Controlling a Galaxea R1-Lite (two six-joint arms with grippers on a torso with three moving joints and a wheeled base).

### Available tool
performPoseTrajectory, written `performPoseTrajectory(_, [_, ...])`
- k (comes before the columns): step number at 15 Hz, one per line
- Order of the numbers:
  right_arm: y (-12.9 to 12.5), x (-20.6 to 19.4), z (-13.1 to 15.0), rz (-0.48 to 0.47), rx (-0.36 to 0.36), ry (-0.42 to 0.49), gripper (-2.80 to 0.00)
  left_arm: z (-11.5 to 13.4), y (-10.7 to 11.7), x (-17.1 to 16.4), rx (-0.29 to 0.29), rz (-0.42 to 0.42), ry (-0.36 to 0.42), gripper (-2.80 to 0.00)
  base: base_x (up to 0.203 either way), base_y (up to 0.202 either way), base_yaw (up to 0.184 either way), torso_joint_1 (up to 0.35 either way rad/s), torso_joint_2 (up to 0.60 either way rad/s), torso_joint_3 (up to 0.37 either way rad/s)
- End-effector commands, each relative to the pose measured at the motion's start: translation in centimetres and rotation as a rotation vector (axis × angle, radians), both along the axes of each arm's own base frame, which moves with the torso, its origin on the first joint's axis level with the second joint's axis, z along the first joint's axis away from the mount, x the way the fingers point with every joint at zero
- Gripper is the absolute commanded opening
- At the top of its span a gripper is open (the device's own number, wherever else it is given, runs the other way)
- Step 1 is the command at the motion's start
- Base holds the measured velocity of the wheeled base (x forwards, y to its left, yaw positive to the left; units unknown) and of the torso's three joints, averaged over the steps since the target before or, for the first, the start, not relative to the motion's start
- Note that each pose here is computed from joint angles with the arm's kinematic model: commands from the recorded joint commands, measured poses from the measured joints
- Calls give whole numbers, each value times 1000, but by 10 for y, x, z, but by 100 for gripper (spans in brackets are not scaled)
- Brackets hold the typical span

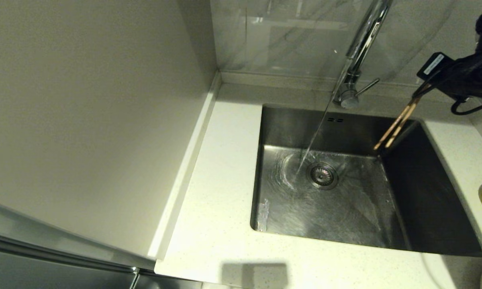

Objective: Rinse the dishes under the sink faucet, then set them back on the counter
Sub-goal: Rinse the chopsticks, then place the chopsticks on the bowl

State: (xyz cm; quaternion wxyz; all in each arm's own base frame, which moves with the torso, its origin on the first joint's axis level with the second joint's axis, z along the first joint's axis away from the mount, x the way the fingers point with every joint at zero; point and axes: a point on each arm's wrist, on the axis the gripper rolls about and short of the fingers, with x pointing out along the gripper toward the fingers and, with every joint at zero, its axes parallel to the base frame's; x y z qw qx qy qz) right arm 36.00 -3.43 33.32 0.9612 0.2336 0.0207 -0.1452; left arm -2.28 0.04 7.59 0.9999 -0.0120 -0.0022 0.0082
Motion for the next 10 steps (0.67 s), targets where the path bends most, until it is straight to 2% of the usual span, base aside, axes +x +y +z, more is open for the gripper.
performPoseTrajectory(1, [-32, -29, 33, 54, -207, -90, -280, 0, 0, 0, -1, 0, -2, -280, 0, 0, 0, 0, 0, 0])
performPoseTrajectory(3, [-48, -44, 61, 138, -374, -258, -280, 0, 0, 0, -1, 0, -2, -280, 0, 0, 0, 0, 0, 0])
performPoseTrajectory(4, [-49, -44, 54, 140, -394, -241, -280, 0, 0, 0, -1, 0, -2, -280, 0, 0, 0, 0, 0, 0])
performPoseTrajectory(6, [-51, -41, 13, 161, -434, -123, -280, 0, 0, 0, -1, 0, -2, -280, 0, 0, 0, 0, 0, 0])
performPoseTrajectory(8, [-54, -38, -24, 193, -411, -21, -280, 0, 0, 0, -1, 0, -2, -280, 0, 0, 0, 0, 0, 0])
performPoseTrajectory(9, [-55, -39, -27, 202, -405, -18, -280, 0, 0, 0, -1, 0, -2, -280, 0, 0, 0, 0, 0, 0])
performPoseTrajectory(10, [-54, -43, -20, 222, -433, -40, -280, 0, 0, 0, -1, 0, -2, -280, 0, 0, 0, 0, 0, 0])
